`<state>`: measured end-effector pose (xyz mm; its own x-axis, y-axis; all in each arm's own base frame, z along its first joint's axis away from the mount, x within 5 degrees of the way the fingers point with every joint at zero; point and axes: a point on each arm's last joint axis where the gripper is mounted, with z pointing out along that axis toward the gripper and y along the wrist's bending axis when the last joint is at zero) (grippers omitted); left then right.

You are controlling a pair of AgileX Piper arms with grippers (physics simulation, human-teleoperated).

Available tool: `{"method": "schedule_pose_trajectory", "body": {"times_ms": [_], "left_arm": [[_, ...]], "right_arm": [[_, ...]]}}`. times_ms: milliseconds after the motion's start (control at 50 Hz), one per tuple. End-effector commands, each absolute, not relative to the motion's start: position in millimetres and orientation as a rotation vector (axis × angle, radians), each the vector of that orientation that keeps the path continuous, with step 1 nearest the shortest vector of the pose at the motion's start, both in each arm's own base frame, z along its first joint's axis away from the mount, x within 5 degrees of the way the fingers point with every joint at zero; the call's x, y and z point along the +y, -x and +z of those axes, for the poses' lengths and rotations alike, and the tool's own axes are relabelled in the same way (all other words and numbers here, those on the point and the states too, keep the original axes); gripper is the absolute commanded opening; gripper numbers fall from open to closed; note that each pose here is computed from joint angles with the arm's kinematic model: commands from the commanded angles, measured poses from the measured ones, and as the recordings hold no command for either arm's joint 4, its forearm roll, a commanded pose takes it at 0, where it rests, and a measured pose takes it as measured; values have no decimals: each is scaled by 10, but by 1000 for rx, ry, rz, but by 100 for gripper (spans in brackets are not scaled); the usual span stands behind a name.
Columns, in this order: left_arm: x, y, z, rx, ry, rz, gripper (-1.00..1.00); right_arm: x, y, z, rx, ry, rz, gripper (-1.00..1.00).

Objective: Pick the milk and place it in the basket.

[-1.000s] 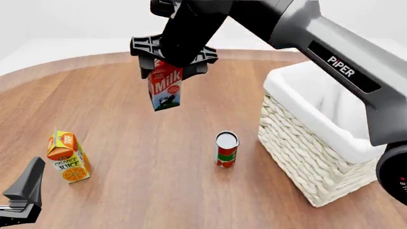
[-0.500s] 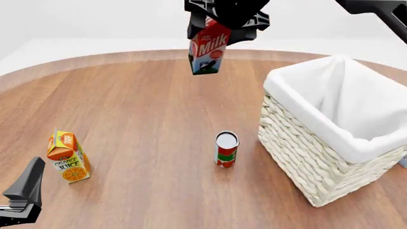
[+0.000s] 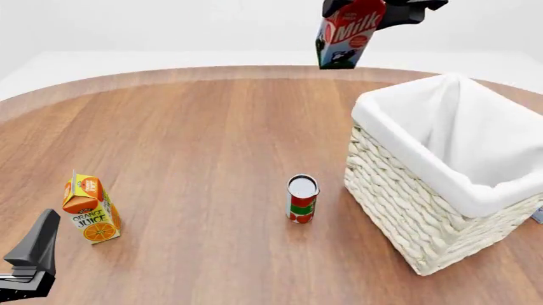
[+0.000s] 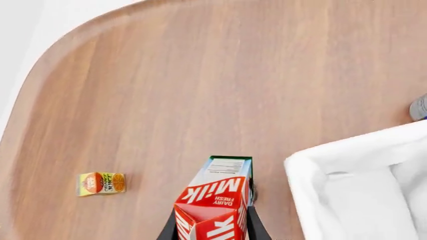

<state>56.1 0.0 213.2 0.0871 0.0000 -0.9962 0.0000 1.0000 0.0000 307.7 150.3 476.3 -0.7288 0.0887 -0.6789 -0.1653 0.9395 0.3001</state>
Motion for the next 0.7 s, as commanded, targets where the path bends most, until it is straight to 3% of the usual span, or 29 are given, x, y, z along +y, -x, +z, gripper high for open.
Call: {"method": "schedule_pose_trajectory", "body": {"times_ms": [20, 700], "left_arm": [[0, -561, 2132, 1484, 0, 0, 100], [0, -561, 2132, 1484, 0, 0, 100]], "right_arm": [[1102, -2936, 4920, 2298, -72, 410, -100], [372, -2696, 4755, 2318, -405, 307, -100]]}}
